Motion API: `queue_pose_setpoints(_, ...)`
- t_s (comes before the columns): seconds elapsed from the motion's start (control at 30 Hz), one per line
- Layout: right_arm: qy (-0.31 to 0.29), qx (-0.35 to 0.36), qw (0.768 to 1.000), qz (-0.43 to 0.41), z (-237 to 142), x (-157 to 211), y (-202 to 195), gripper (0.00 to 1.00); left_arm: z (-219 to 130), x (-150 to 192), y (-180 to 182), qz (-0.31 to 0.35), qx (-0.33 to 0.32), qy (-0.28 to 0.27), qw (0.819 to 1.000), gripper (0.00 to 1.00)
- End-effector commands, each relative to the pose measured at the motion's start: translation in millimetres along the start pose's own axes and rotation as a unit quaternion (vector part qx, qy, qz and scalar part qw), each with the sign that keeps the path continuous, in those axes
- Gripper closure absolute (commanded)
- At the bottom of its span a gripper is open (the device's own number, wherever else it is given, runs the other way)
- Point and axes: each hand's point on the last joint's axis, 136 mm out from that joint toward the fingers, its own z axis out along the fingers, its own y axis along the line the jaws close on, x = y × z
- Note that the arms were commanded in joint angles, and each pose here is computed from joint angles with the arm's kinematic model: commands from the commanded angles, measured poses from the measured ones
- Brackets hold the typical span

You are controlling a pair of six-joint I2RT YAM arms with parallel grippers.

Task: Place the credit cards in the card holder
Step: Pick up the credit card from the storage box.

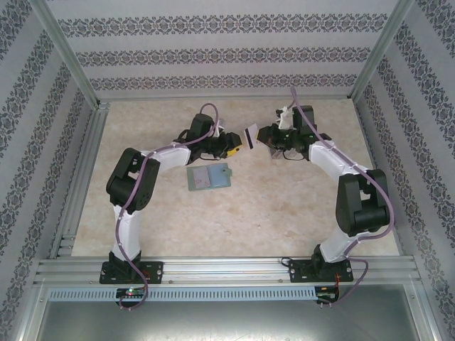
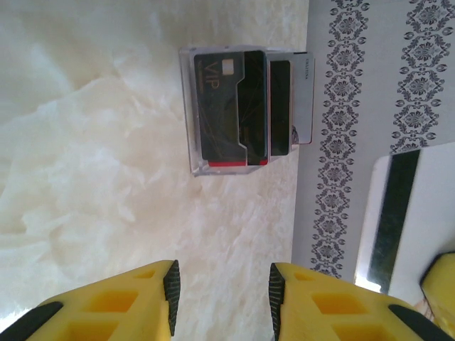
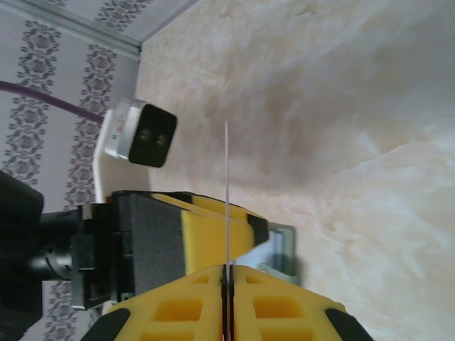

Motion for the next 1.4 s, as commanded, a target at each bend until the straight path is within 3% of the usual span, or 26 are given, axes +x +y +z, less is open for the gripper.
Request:
queue_pose_setpoints(0.0, -0.033, -0.060, 0.998, -0.008, -3.5, -14.4, 29.0, 0.88, -22.2, -14.5, -39.6, 0.014, 0.070, -0.031, 0.997, 0.59)
queue_pose_setpoints(0.3, -0.011, -0.102, 0.995, 0.015, 15.9, -4.6, 37.5, 0.87, -26.1, -16.6, -42.0, 0.009, 0.095, -0.044, 0.994, 0.58)
queue_pose_setpoints(0.57, -0.064, -0.076, 0.993, 0.061, 3.4, -19.0, 2.0, 0.87, -39.5, -25.0, -51.2, 0.009, 0.107, -0.059, 0.993, 0.58)
queue_pose_setpoints(1.0, 0.003, -0.128, 0.991, 0.046, 34.4, 2.7, 31.1, 0.87, -38.3, -31.3, -63.1, 0.012, 0.129, -0.053, 0.990, 0.59)
queue_pose_setpoints(1.1, 0.007, -0.130, 0.990, 0.049, 36.6, 3.9, 30.2, 0.87, -38.8, -31.5, -62.7, 0.013, 0.128, -0.053, 0.990, 0.64)
queue_pose_setpoints(1.27, 0.010, -0.121, 0.991, 0.056, 38.5, 7.4, 22.7, 0.86, -39.8, -32.3, -60.6, 0.011, 0.125, -0.056, 0.990, 0.94)
queue_pose_setpoints(1.37, 0.014, -0.116, 0.992, 0.055, 36.9, 8.0, 19.7, 0.78, -42.7, -34.2, -60.3, 0.014, 0.123, -0.055, 0.991, 1.00)
